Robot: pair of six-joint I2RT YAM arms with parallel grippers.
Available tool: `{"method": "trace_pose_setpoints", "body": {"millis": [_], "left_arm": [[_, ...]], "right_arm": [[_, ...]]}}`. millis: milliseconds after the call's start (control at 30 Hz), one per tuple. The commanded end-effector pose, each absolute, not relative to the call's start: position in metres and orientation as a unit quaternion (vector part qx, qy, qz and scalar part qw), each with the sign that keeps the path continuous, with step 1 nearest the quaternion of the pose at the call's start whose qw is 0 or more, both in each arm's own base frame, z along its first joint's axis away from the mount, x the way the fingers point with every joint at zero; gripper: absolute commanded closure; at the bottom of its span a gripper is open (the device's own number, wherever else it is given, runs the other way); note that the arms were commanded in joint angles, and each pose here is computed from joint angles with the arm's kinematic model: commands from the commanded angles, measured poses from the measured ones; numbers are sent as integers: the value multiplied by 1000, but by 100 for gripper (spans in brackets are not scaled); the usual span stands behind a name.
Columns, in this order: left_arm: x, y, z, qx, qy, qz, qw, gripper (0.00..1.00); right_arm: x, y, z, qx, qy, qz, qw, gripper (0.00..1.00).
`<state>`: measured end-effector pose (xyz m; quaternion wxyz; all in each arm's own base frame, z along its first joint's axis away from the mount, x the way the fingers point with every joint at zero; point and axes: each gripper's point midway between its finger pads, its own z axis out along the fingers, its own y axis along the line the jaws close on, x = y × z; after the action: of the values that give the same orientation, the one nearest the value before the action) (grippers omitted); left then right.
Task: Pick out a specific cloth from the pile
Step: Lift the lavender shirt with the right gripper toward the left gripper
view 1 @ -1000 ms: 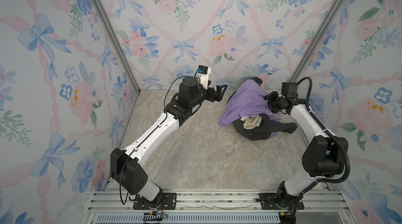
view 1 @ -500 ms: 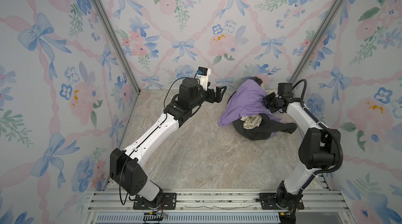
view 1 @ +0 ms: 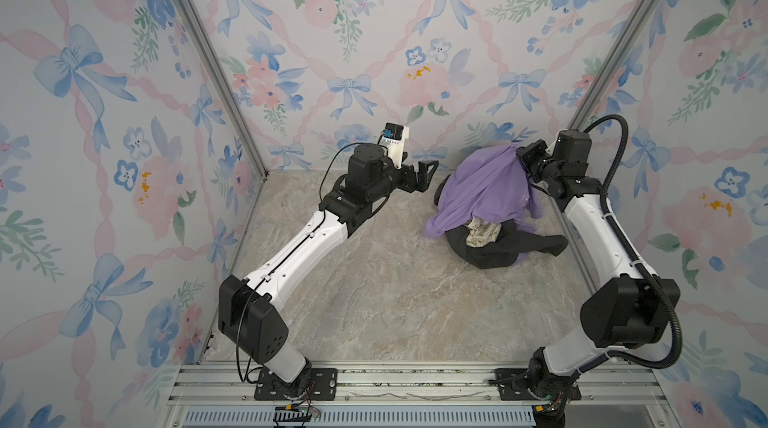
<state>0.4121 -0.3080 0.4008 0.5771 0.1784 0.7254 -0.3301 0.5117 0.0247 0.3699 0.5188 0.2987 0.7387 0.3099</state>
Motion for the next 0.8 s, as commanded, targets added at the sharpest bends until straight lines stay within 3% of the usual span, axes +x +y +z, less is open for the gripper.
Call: {"method": "trace_pose_setpoints", "body": {"millis": [0,267,567,767], "left_arm": [[409,-316,413,195,711,-338,585,2],[407,-317,419,202,703,-335,594,2],[397,-299,433,196,638,-337,665,3],[396,-275,431,176,614,-337,692,11]], "right_arm": [[500,48,473,192,678,335,626,100],[477,124,545,24,657,346,669,100],[460,248,522,-113,682,441,573,100],[439,295,512,-152,681,487,526,100]]}}
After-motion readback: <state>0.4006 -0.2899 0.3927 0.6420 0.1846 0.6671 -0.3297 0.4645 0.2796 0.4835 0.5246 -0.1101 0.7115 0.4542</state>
